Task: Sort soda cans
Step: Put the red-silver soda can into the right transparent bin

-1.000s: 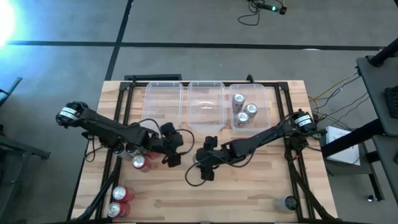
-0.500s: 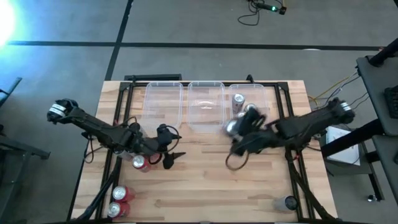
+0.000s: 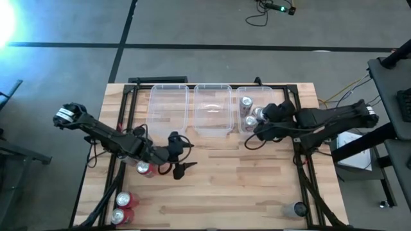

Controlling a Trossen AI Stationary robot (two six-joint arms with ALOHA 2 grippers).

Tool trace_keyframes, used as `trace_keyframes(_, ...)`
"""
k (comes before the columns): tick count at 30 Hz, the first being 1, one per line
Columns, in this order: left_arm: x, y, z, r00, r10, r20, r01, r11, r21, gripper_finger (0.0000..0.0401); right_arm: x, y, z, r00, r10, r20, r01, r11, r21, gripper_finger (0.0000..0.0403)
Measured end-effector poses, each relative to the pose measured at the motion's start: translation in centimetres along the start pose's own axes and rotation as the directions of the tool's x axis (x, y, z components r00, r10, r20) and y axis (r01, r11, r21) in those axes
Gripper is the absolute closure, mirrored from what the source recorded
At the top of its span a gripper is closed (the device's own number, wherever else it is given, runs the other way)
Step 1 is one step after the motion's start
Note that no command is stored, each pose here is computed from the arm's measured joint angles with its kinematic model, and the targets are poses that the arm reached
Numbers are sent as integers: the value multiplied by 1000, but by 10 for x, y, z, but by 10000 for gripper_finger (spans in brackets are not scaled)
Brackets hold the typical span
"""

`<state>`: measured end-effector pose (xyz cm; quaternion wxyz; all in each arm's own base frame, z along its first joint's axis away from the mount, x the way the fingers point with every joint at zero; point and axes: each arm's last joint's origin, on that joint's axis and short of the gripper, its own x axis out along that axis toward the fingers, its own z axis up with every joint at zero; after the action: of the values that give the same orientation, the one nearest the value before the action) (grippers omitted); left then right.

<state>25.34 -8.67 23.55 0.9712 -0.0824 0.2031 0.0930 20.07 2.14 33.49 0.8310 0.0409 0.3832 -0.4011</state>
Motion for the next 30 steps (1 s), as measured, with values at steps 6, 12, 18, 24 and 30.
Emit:
trace_keyframes(6,4,-5,-1,1000,-6,-12,6,1000,7,50,24,-5,-23,996,-16,-93,25,996,90,106)
trace_keyframes(12,-1,-4,3,1000,-11,10,11,1000,-7,50,43,-3,-43,992,-3,-128,25,986,164,105)
trace_keyframes(18,-2,-4,4,1000,-8,16,8,1000,-6,50,64,3,-53,986,17,-168,25,969,244,103)
trace_keyframes(24,-2,-4,4,1000,-8,15,9,1000,-8,50,78,5,-56,980,-24,-199,78,960,267,101)
trace_keyframes(30,-3,-4,2,1000,-5,1,5,1000,0,50,88,4,-57,980,-19,-199,83,944,319,99)
